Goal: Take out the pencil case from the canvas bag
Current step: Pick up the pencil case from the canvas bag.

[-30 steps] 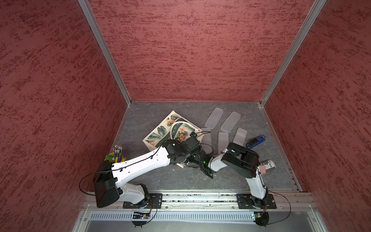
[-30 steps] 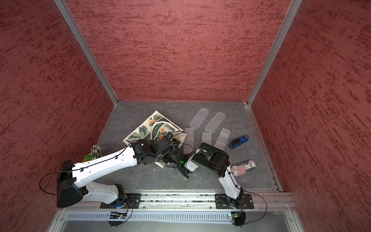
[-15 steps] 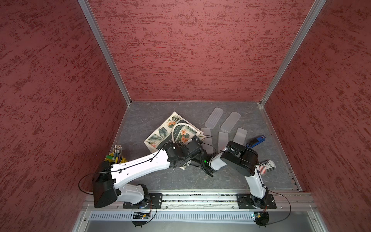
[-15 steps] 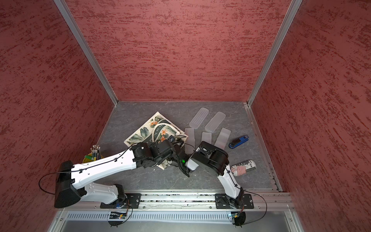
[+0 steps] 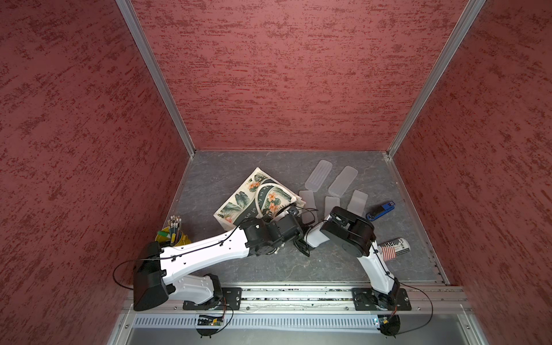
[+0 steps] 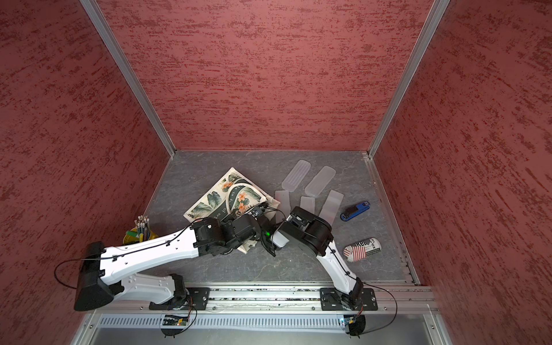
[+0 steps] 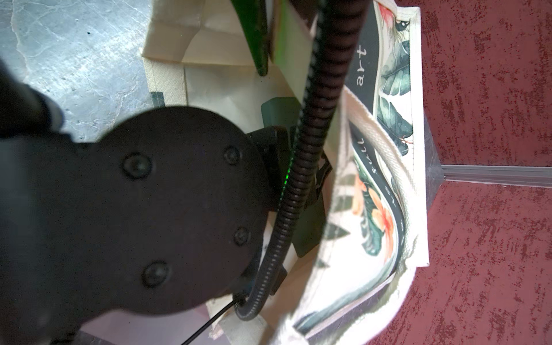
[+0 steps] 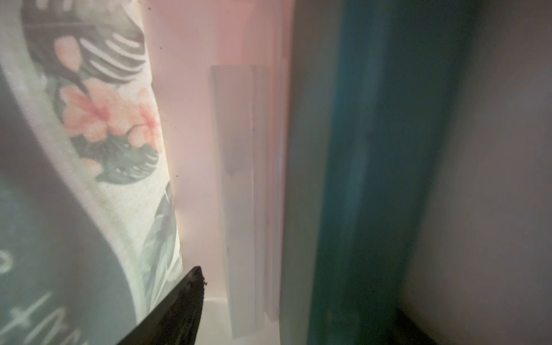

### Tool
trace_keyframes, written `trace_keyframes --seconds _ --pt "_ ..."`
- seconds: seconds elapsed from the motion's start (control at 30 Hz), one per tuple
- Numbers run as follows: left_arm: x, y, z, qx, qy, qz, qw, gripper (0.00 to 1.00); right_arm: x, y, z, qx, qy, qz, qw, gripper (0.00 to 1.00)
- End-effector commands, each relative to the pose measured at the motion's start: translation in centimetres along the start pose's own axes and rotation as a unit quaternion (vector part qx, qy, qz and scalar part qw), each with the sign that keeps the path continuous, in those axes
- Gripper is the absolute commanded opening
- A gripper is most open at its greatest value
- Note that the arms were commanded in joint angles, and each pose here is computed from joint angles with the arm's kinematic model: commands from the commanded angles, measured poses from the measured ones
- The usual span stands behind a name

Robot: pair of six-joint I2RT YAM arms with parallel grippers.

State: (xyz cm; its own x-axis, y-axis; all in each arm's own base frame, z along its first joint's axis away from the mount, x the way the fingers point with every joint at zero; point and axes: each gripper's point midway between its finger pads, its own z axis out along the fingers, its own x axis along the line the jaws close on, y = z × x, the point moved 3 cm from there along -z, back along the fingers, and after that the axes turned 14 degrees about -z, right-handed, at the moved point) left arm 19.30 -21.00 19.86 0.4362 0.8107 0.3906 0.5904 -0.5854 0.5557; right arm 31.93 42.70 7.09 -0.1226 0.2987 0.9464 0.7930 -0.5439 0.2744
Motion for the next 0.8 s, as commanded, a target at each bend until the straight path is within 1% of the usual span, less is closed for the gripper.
trace_keyframes --seconds 0.0,0.1,0.17,0.33,0.4,0.5,0.6,0.67,0.77 --pt "-2.0 1.7 -1.4 -0.045 -0.053 -0.002 0.998 0.0 -3.8 -1.1 0.6 0.028 -0.046 0.002 0.999 0.75" --pt "-2.3 1.7 -1.6 -0.05 -0.056 0.0 0.997 0.0 -4.3 -1.2 0.8 0.028 -0.049 0.001 0.998 0.69" --pt "-2.6 1.6 -1.7 -0.052 -0.059 0.003 0.997 0.0 -4.2 -1.1 1.0 0.025 -0.044 -0.006 0.999 0.63" --pt "-2.7 1.5 -1.9 -0.052 -0.058 0.005 0.997 0.0 -3.7 -0.7 1.3 0.018 -0.035 -0.032 0.999 0.38" --pt "-2.6 1.4 -2.0 -0.055 -0.059 0.003 0.997 0.0 -3.6 -0.7 1.2 0.016 -0.027 -0.038 0.999 0.32" --pt "-2.3 1.4 -2.0 -0.059 -0.057 -0.007 0.997 0.0 -3.2 -0.7 0.7 0.014 -0.008 -0.045 0.999 0.2" --pt "-1.7 1.6 -1.9 -0.059 -0.05 -0.03 0.997 0.0 -2.0 -0.7 -0.5 0.015 0.025 -0.064 0.998 0.16" --pt "-1.0 1.7 -1.5 -0.054 -0.041 -0.048 0.997 0.0 -1.5 -0.8 -1.6 0.016 0.032 -0.074 0.997 0.13" --pt "0.3 1.9 -1.1 -0.046 -0.024 -0.076 0.996 0.0 -0.4 -0.6 -3.4 0.018 0.043 -0.104 0.994 0.13"
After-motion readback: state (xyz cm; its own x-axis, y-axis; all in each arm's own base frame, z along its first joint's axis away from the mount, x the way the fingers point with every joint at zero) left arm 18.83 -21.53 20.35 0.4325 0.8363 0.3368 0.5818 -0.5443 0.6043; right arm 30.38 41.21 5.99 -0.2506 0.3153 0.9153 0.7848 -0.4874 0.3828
